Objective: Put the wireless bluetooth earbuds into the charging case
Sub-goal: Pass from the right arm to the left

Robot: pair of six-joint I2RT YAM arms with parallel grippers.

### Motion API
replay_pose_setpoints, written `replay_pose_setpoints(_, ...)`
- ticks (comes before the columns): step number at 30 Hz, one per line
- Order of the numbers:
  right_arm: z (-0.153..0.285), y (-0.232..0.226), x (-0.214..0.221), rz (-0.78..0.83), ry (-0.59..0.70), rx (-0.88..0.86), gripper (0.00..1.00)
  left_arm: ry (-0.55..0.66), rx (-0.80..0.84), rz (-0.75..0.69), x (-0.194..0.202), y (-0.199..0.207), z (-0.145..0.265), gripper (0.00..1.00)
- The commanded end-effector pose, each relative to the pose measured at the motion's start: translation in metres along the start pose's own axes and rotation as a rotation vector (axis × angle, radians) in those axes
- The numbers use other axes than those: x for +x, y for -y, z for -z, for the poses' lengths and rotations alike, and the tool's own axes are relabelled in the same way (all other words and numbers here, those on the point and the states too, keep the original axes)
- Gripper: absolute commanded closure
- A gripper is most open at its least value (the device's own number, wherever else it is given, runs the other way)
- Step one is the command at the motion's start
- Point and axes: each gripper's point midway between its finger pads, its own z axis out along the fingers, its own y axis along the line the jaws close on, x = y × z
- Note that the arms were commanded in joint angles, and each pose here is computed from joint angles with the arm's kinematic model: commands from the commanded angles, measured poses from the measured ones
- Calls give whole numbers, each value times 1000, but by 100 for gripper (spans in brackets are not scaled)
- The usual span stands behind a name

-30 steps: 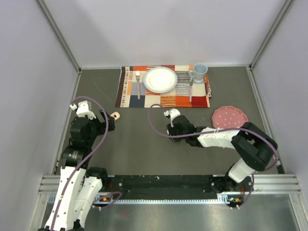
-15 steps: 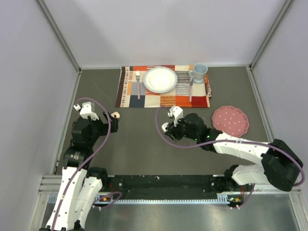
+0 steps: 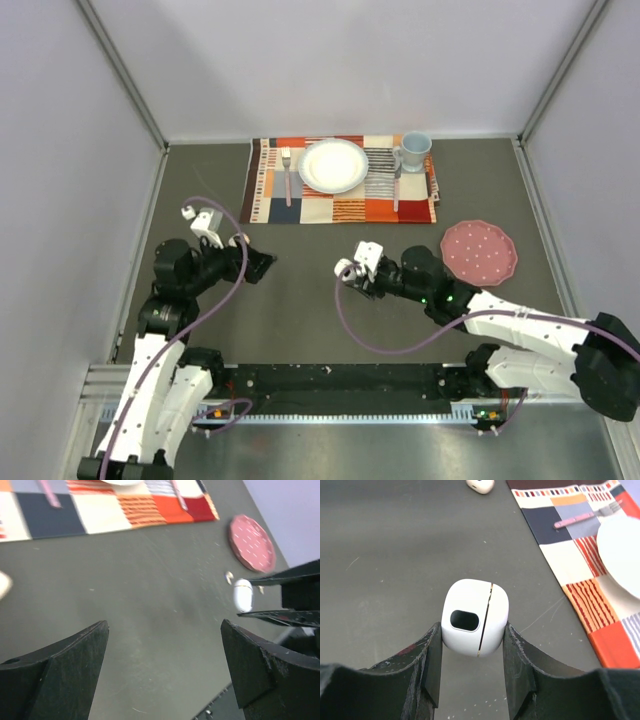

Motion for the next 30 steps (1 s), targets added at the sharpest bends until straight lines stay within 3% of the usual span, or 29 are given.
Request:
replay_pose_setpoints(1,6,-9,-27,186,119,-31,88,-99,299,-1,8,44,-6,1)
replay_pose_setpoints(9,1,-17,-38,218,155,-28,92,-133,503,17,14,73,4,1)
replay_pose_setpoints(12,-4,-20,-42,219,171,-26,92,-138,508,54,13,78,3,2)
replay_pose_setpoints(17,-7,-27,-50,203,189,-52,92,-100,497,-15,11,88,0,2)
replay_pose_setpoints(25,1,-28,-58,208,221,-50,93,-221,469,-118,47,114,-24,5)
replay_pose_setpoints(28,6,-28,-61,199,237,-42,93,-248,455,-119,54,116,-34,18)
replay_pose_setpoints(30,9,-28,-63,192,241,-43,93,-238,467,-114,53,120,-38,18)
